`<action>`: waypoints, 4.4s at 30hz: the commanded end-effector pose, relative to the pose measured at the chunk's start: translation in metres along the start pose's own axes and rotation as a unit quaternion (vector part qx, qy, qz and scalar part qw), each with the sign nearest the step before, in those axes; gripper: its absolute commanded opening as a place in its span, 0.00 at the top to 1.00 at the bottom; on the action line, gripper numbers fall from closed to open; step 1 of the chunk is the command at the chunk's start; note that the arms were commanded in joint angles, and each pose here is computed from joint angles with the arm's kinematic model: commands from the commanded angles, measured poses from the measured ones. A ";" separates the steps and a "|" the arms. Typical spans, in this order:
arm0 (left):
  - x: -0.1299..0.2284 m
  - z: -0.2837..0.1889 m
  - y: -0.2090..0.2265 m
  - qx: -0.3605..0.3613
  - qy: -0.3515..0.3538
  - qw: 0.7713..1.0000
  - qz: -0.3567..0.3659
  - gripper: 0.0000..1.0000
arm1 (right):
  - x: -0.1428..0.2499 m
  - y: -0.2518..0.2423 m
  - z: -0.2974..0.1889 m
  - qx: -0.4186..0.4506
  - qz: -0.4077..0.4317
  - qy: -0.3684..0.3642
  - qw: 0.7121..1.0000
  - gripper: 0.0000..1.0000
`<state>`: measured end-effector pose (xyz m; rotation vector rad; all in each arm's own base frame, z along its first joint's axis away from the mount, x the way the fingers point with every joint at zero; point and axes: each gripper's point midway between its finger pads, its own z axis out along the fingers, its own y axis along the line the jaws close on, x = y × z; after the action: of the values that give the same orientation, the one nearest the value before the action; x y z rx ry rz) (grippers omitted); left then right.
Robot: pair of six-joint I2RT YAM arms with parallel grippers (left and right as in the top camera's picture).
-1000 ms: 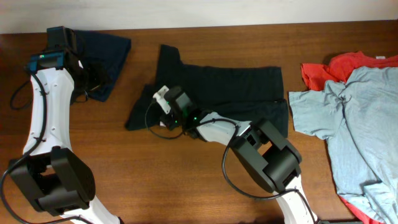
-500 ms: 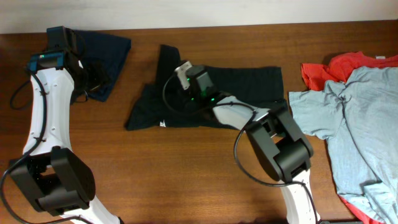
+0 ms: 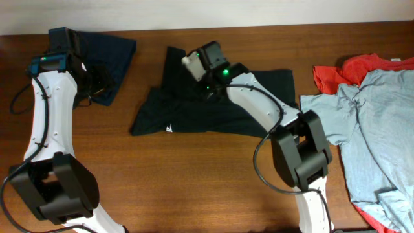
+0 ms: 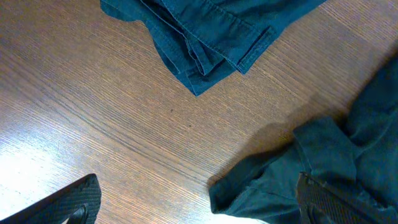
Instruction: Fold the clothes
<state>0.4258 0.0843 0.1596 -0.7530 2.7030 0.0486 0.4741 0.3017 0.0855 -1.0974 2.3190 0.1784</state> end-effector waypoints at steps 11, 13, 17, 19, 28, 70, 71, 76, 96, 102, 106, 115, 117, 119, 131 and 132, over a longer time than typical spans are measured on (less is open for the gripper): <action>-0.001 -0.002 0.000 0.001 -0.003 1.000 -0.002 0.01 | -0.014 0.069 0.008 0.018 -0.118 0.017 0.993 0.12; -0.001 -0.002 0.000 0.001 -0.003 1.000 -0.002 0.01 | -0.010 0.070 0.019 0.018 -0.118 0.021 0.993 0.15; -0.001 -0.002 0.000 0.001 -0.003 1.000 -0.002 0.01 | -0.002 0.074 0.041 0.011 -0.118 0.026 0.993 0.30; -0.001 -0.002 0.000 0.001 -0.003 1.000 -0.002 0.01 | 0.002 0.075 0.049 0.010 -0.118 0.029 0.993 0.32; -0.001 -0.002 0.000 0.001 -0.003 1.000 -0.002 0.01 | 0.004 0.083 0.060 0.007 -0.123 0.027 0.992 0.34; -0.001 -0.002 0.000 0.001 -0.003 1.000 -0.002 0.01 | -0.006 -0.036 0.053 0.125 0.065 -0.028 0.990 0.10; -0.001 -0.002 0.000 0.001 -0.003 1.000 -0.002 0.01 | -0.008 -0.041 0.050 0.127 0.079 -0.033 0.988 0.09; -0.001 -0.002 0.000 0.001 -0.003 1.000 -0.002 0.01 | -0.016 -0.063 0.021 0.136 0.139 -0.042 0.980 0.05; -0.001 -0.002 0.000 0.001 -0.003 1.000 -0.002 0.01 | 0.048 -0.170 -0.121 0.178 0.270 0.095 0.942 0.03; -0.002 -0.002 -0.001 0.002 -0.005 1.000 -0.006 0.01 | 0.098 -0.204 -0.143 0.170 0.331 0.133 0.919 0.05; -0.027 -0.004 -0.010 0.022 -0.054 0.998 -0.023 0.01 | 0.125 -0.221 -0.152 0.158 0.368 0.141 0.905 0.07; -0.032 -0.027 -0.114 0.243 -0.085 0.960 0.109 0.27 | 0.163 -0.258 -0.166 0.179 0.411 0.142 0.882 0.14; -0.028 -0.027 -0.138 0.256 -0.093 0.953 0.131 0.27 | 0.164 -0.261 -0.166 0.181 0.413 0.141 0.882 0.14; -0.022 -0.025 -0.160 0.262 -0.095 0.948 0.152 0.27 | 0.165 -0.261 -0.166 0.180 0.413 0.141 0.881 0.14; -0.025 0.019 -0.273 0.227 -0.142 0.932 0.243 0.23 | 0.166 -0.265 -0.145 0.172 0.414 0.138 0.883 0.15; -0.027 0.027 -0.277 0.224 -0.146 0.932 0.244 0.23 | 0.166 -0.266 -0.143 0.172 0.413 0.137 0.884 0.15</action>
<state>0.5789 -0.1451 0.1709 0.0646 2.4221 -0.4044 0.5216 -0.0370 0.1579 0.0898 2.7786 -0.1079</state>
